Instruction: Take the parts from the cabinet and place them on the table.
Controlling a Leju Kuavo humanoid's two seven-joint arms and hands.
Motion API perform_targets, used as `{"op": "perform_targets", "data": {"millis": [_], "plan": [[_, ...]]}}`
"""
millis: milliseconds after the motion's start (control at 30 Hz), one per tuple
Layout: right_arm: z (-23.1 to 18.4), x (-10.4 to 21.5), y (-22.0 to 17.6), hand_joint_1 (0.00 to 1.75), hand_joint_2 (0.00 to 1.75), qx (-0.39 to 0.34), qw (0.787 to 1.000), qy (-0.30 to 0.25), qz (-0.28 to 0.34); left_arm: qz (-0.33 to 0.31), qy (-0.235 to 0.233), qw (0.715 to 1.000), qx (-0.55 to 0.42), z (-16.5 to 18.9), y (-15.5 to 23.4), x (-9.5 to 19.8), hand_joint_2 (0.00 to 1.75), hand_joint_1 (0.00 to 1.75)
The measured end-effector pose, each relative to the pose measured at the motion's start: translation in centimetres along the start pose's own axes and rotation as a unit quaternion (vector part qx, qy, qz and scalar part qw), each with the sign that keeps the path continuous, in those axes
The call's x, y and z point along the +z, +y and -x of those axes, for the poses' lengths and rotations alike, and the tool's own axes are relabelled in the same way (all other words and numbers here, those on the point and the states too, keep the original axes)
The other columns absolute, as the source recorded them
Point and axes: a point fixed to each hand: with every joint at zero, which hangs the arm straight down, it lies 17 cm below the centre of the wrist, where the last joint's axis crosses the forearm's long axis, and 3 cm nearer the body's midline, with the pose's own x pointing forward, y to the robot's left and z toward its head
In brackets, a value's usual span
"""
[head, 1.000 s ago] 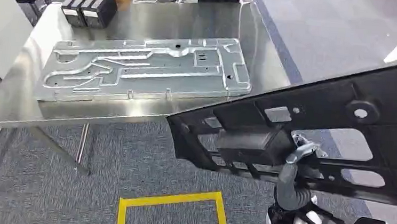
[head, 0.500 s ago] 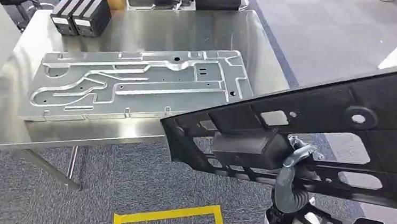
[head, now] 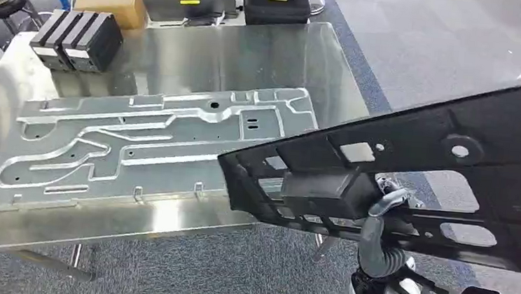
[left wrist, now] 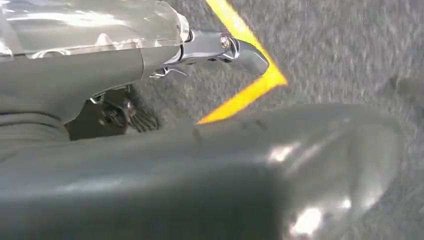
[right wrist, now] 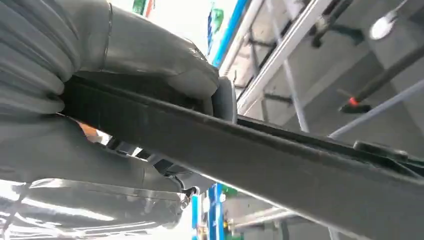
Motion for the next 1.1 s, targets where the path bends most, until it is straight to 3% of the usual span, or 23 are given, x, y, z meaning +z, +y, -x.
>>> {"op": "perform_targets", "data": {"millis": [133,233,300,533,900,967,1100], "plan": [[1.3,-2.3,-4.0,1.75,1.75,0.157,0.987,0.002,0.026,0.014,-0.015,1.000,0.005,-0.6,-0.5,0.1,0.00,0.00],[3.5,-4.8,-9.2,1.75,1.75,0.347,0.936,0.031,0.045,0.032,-0.036,0.999,0.011,-1.4,-1.2,0.2,0.00,0.00],[4.8,-5.9,-11.8,1.75,1.75,0.419,0.906,0.045,0.042,0.039,-0.044,0.998,0.013,-1.8,-1.5,0.3,0.00,0.00],[5.2,-7.5,-14.5,1.75,1.75,0.460,0.887,0.044,0.029,0.045,-0.046,0.998,0.011,-1.8,-2.0,0.3,0.00,0.00],[6.5,-7.0,-15.7,1.75,1.75,0.482,0.874,0.064,0.022,0.048,-0.047,0.998,0.009,-1.7,-2.1,0.4,0.00,0.00],[7.0,-7.7,-16.2,1.75,1.75,0.533,0.843,0.073,0.012,0.048,-0.059,0.997,0.009,-2.1,-2.2,0.4,0.00,0.00],[10.3,-11.9,-17.6,1.75,1.75,0.668,0.736,0.097,-0.049,0.055,-0.078,0.995,0.011,-2.6,-2.5,0.6,0.00,0.00]]}}
